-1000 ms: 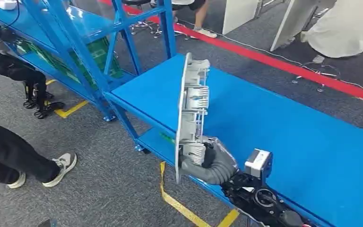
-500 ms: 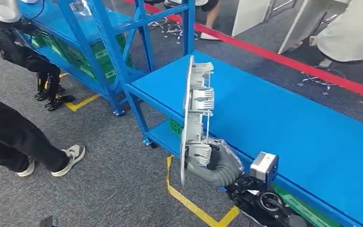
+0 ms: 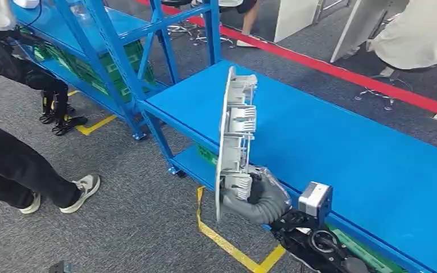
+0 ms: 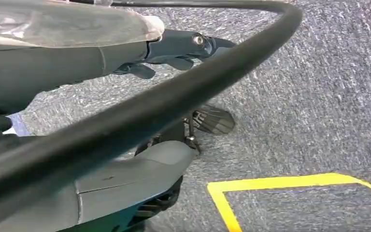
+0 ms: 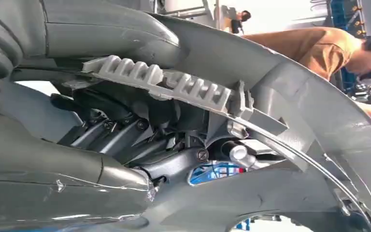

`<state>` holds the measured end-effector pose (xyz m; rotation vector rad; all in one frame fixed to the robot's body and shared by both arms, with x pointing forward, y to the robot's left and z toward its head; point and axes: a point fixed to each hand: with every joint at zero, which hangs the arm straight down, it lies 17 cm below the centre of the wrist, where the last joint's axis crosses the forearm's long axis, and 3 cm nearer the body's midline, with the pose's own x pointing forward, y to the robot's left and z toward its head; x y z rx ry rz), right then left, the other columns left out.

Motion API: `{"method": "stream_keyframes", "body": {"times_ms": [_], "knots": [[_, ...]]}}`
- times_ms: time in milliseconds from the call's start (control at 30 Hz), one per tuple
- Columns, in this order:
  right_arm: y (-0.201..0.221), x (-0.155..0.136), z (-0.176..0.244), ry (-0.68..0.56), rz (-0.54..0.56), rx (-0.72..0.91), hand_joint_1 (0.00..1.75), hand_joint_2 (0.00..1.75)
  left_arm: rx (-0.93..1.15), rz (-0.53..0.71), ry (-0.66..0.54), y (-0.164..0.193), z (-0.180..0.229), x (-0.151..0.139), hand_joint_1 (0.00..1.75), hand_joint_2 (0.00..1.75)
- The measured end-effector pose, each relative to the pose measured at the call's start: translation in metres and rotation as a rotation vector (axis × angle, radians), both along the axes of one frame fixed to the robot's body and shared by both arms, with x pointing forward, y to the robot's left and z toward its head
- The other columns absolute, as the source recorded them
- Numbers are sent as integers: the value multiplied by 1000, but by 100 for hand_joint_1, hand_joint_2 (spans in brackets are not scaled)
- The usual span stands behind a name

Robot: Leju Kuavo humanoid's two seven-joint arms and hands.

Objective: Take the parts from the cabinet and place them on the table.

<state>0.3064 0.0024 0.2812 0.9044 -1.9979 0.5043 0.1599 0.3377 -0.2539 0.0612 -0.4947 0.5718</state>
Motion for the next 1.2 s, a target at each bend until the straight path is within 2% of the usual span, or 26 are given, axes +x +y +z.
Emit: {"method": "stream_keyframes", "body": {"times_ms": [600,1200], "knots": [[0,0,0,0,0,0,175,175,1,0,0,1,0,0,0,175],[11,-6,-7,-21,12,-67,175,175,8,5,-3,6,1,2,0,175]]}}
